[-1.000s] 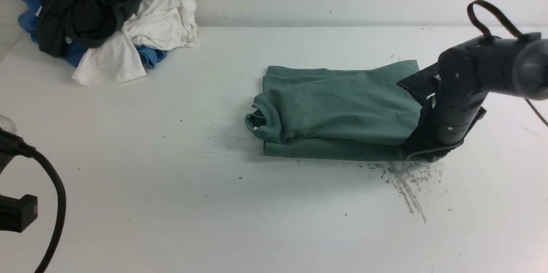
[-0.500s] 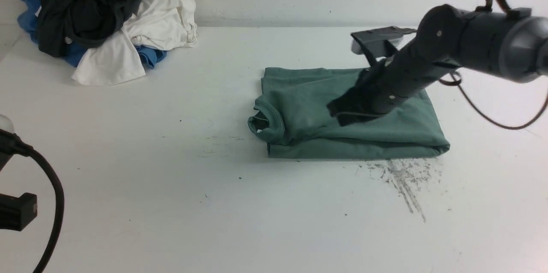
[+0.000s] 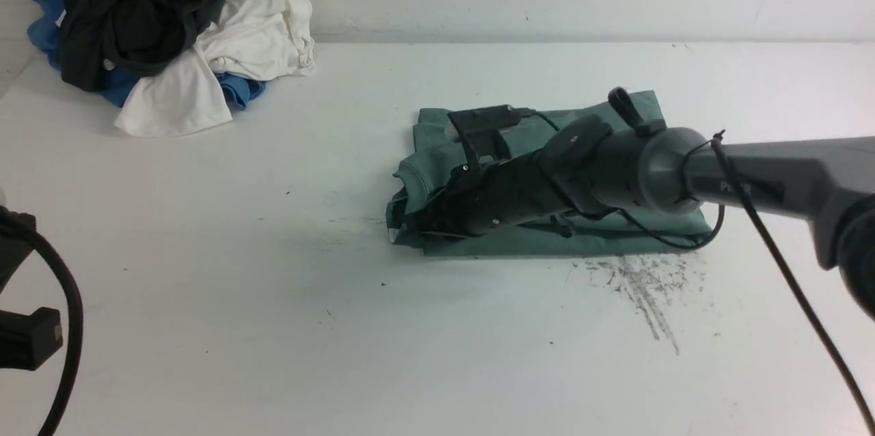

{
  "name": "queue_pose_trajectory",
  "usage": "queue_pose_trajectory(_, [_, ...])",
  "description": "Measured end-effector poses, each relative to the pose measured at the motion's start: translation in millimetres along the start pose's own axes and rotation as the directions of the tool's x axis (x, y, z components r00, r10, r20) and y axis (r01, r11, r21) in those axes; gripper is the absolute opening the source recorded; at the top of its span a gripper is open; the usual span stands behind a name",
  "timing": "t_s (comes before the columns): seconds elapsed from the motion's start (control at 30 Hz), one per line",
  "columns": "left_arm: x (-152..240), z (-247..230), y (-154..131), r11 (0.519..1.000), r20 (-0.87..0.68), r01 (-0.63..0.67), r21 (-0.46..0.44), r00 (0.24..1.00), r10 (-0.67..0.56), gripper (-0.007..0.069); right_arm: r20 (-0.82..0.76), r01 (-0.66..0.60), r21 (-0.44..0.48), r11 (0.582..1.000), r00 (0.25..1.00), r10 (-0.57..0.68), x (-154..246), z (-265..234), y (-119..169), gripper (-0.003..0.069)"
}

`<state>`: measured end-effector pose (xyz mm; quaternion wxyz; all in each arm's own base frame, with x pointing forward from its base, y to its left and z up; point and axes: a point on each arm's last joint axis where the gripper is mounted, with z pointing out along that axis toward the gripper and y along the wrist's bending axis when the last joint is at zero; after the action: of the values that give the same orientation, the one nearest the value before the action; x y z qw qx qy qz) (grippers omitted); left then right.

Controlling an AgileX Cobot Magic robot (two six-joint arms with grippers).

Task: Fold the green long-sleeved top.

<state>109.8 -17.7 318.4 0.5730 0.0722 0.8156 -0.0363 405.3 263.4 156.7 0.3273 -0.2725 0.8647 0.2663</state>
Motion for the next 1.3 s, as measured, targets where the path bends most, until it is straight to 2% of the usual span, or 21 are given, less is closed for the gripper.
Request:
queue_pose_trajectory(0.1, [-1,-12,1,1.000,0.051,-0.004,-0.003,0.999,0.004,-0.0007,0.037,0.056,-0.028,0.998,0.998,-0.055,-25,-37,10,-0.0014])
queue_pose_trajectory(0.17, [2,-20,1,1.000,0.087,-0.017,-0.012,0.996,0.018,-0.0007,0.083,0.109,-0.012,0.994,0.991,-0.107,-49,-80,18,-0.0014])
queue_pose_trajectory(0.3, [19,-31,2,0.999,0.125,-0.030,-0.022,0.992,0.033,-0.0007,0.125,0.236,0.110,0.965,0.960,-0.249,-81,-185,38,-0.0014])
queue_pose_trajectory(0.33, [20,-31,2,0.999,0.128,-0.031,-0.023,0.991,0.034,-0.0007,0.123,0.254,0.118,0.960,0.956,-0.267,-82,-190,40,-0.0014])
queue_pose_trajectory(0.37, [25,-36,2,0.999,0.150,-0.030,-0.024,0.988,0.034,-0.0007,0.096,0.286,0.169,0.943,0.948,-0.305,-83,-236,53,-0.0014])
queue_pose_trajectory(0.4, [26,-36,2,0.999,0.148,-0.030,-0.024,0.988,0.033,-0.0007,0.089,0.287,0.179,0.941,0.948,-0.306,-83,-236,52,-0.0014])
queue_pose_trajectory(0.47, [31,-43,3,0.999,0.176,-0.030,-0.027,0.984,0.034,-0.0007,-0.012,0.332,0.289,0.898,0.939,-0.344,-71,-300,68,-0.0014])
queue_pose_trajectory(0.53, [34,-45,3,0.999,0.187,-0.029,-0.027,0.982,0.034,-0.0007,-0.060,0.309,0.380,0.872,0.949,-0.310,-55,-337,73,-0.0014])
queue_pose_trajectory(0.57, [34,-45,3,0.999,0.185,-0.029,-0.027,0.982,0.034,-0.0007,-0.057,0.293,0.390,0.873,0.954,-0.294,-53,-340,74,-0.0013])
queue_pose_trajectory(0.6, [34,-46,3,0.999,0.187,-0.029,-0.028,0.982,0.033,-0.0007,-0.037,0.234,0.462,0.855,0.969,-0.246,-37,-363,77,-0.0013])
queue_pose_trajectory(0.67, [36,-45,3,0.999,0.181,-0.029,-0.028,0.983,0.033,-0.0007,0.052,0.161,0.515,0.842,0.974,-0.219,-16,-389,84,-0.0013])
queue_pose_trajectory(0.77, [38,-44,3,0.999,0.165,-0.028,-0.027,0.986,0.033,-0.0007,0.201,0.104,0.529,0.842,0.949,-0.244,27,-407,92,-0.0013])
queue_pose_trajectory(0.83, [38,-44,3,0.999,0.166,-0.028,-0.027,0.986,0.033,-0.0007,0.318,0.084,0.516,0.852,0.905,-0.282,57,-412,97,-0.0013])
queue_pose_trajectory(1.0, [38,-44,3,0.999,0.166,-0.028,-0.027,0.986,0.033,-0.0007,0.601,0.019,0.436,0.900,0.738,-0.307,139,-408,104,-0.0012])
queue_pose_trajectory(1.03, [38,-44,3,0.999,0.166,-0.028,-0.027,0.986,0.033,-0.0007,0.667,0.005,0.420,0.907,0.676,-0.313,161,-410,105,-0.0012])
queue_pose_trajectory(1.07, [38,-44,3,0.999,0.166,-0.028,-0.027,0.986,0.033,-0.0007,0.681,-0.001,0.413,0.911,0.664,-0.308,173,-406,104,-0.0012])
queue_pose_trajectory(1.13, [38,-44,3,0.999,0.166,-0.028,-0.027,0.986,0.033,-0.0007,0.752,-0.009,0.402,0.915,0.573,-0.325,203,-406,104,-0.0012])
queue_pose_trajectory(1.23, [39,-43,3,0.999,0.162,-0.029,-0.027,0.986,0.033,-0.0007,0.771,-0.016,0.392,0.920,0.551,-0.319,221,-397,100,-0.0010])
queue_pose_trajectory(1.3, [39,-44,3,0.999,0.161,-0.024,-0.025,0.987,0.028,-0.0007,0.753,-0.058,0.327,0.943,0.619,-0.223,228,-383,95,-0.0010])
